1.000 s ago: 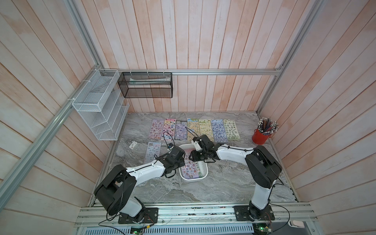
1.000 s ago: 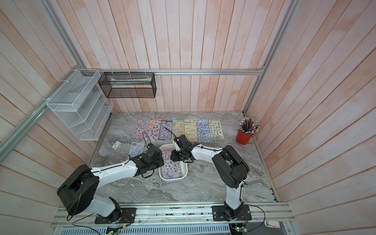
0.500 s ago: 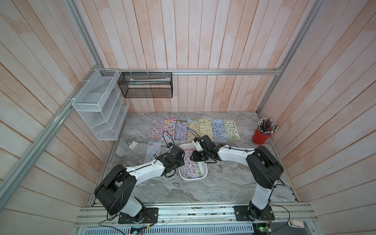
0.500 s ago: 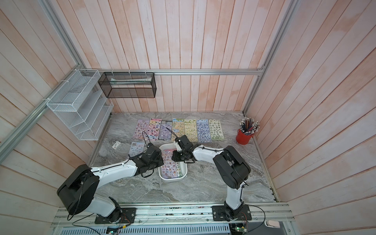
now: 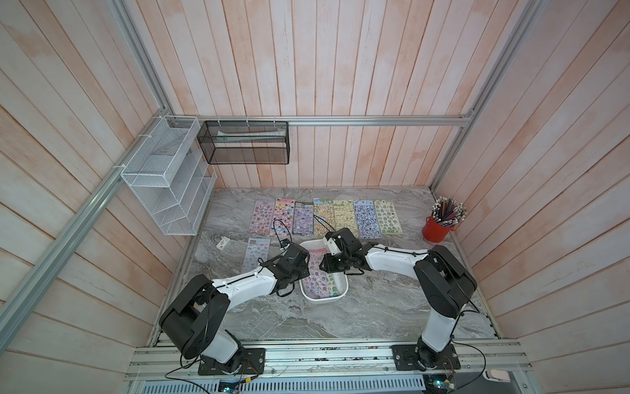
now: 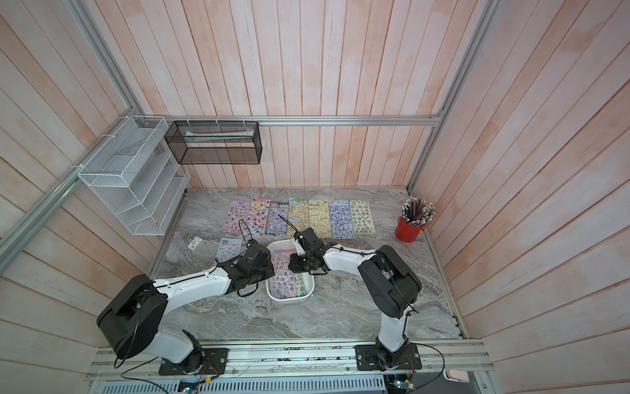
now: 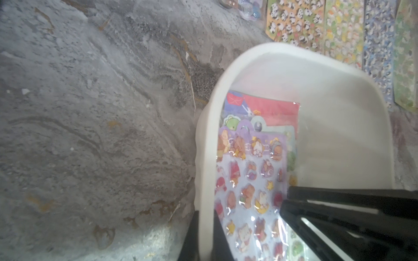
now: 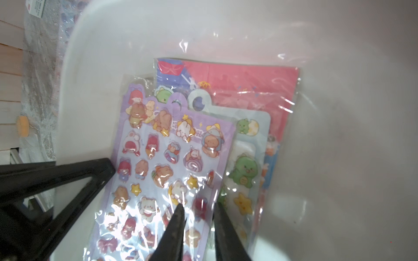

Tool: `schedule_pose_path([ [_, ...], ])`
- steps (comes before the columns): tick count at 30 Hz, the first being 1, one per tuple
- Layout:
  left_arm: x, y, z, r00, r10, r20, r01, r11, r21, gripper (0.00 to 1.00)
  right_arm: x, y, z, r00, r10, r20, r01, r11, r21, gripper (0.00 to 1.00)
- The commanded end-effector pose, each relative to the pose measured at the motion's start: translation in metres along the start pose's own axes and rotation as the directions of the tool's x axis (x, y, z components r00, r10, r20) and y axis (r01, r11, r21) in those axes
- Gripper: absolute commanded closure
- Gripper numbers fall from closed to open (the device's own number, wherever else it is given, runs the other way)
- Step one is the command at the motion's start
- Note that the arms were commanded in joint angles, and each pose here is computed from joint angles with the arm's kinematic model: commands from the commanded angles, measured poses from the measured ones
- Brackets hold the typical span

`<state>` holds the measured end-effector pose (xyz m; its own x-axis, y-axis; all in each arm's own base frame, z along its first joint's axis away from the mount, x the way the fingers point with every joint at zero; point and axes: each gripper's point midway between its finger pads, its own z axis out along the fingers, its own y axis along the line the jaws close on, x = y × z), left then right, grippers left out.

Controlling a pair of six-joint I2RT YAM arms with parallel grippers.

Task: Take the stickers out of the storage box
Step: Pick up the sticker from the storage box.

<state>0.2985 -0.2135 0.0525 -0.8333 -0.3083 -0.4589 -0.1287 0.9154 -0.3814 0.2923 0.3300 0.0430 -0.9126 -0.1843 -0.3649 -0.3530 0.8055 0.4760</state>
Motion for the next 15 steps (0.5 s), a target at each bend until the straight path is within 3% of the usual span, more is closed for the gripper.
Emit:
schedule_pose_path([
  [1,-0.019,-0.002,0.001,0.998,-0.039,0.051,0.039,0.999,-0.002,1.0,0.009,-0.029,0.008,0.999,0.0,-0.041,0.007,0.988,0.152,0.68],
  [15,-0.021,-0.003,0.0,0.998,-0.035,0.056,0.035,0.999,0.001,1.0,0.015,-0.056,0.026,0.997,-0.012,-0.079,0.033,0.963,0.267,0.5],
])
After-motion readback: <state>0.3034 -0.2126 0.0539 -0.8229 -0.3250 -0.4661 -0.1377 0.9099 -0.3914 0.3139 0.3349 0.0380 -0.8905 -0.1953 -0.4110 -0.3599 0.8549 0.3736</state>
